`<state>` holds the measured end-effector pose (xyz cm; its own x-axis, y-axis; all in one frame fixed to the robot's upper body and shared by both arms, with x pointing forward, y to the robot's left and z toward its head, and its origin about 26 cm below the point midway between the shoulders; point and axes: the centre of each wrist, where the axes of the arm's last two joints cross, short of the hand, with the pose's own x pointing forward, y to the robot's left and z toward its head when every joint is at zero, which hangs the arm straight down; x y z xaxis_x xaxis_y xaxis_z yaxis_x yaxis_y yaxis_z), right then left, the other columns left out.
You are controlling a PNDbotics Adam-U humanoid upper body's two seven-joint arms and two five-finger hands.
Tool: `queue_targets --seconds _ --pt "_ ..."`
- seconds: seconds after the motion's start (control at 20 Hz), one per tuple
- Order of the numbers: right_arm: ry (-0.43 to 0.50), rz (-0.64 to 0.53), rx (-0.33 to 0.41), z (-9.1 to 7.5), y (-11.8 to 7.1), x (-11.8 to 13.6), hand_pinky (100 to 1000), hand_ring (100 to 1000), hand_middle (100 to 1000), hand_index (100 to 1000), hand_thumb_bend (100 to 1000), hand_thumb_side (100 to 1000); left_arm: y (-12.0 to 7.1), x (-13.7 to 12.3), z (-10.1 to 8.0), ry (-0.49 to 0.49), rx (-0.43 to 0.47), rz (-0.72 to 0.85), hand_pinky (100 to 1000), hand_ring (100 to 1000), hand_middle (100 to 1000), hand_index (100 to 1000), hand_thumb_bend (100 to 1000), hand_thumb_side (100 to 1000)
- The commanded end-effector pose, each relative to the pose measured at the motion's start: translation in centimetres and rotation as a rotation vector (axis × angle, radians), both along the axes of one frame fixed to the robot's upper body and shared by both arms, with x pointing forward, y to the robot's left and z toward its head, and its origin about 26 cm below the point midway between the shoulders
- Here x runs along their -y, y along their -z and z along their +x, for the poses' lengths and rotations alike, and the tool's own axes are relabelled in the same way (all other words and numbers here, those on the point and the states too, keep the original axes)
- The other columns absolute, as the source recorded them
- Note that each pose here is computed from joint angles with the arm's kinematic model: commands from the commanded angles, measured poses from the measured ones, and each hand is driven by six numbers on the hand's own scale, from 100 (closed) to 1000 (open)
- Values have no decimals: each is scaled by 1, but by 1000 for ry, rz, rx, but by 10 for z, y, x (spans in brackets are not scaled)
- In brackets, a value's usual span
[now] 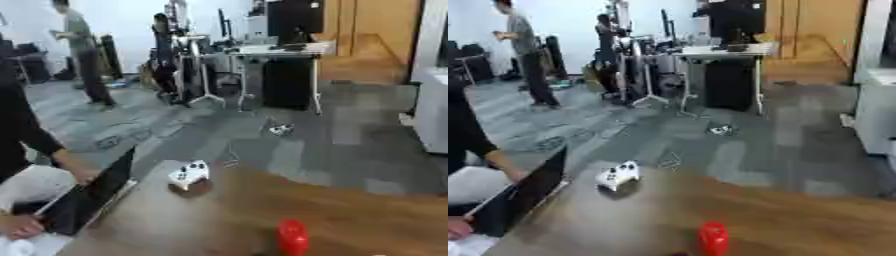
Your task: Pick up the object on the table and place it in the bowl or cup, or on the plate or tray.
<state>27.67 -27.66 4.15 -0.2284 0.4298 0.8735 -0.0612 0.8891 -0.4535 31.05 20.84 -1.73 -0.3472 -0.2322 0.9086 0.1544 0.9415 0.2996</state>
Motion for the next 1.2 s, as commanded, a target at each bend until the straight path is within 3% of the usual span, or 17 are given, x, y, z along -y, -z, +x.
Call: queue_targets --seconds 0.05,0.75,1.2 --pt "-3 -4 24 3 -7 -1 461 671 699 878 100 709 -10 -3 5 -16 38 2 495 610 687 879 343 849" --pt "-5 -3 26 3 -7 -3 460 670 696 877 100 709 -22 -12 13 -54 89 59 507 628 693 888 348 836" --pt "-14 -4 29 5 -7 -6 460 670 696 878 100 709 -42 -23 32 -48 141 167 513 637 700 892 379 811"
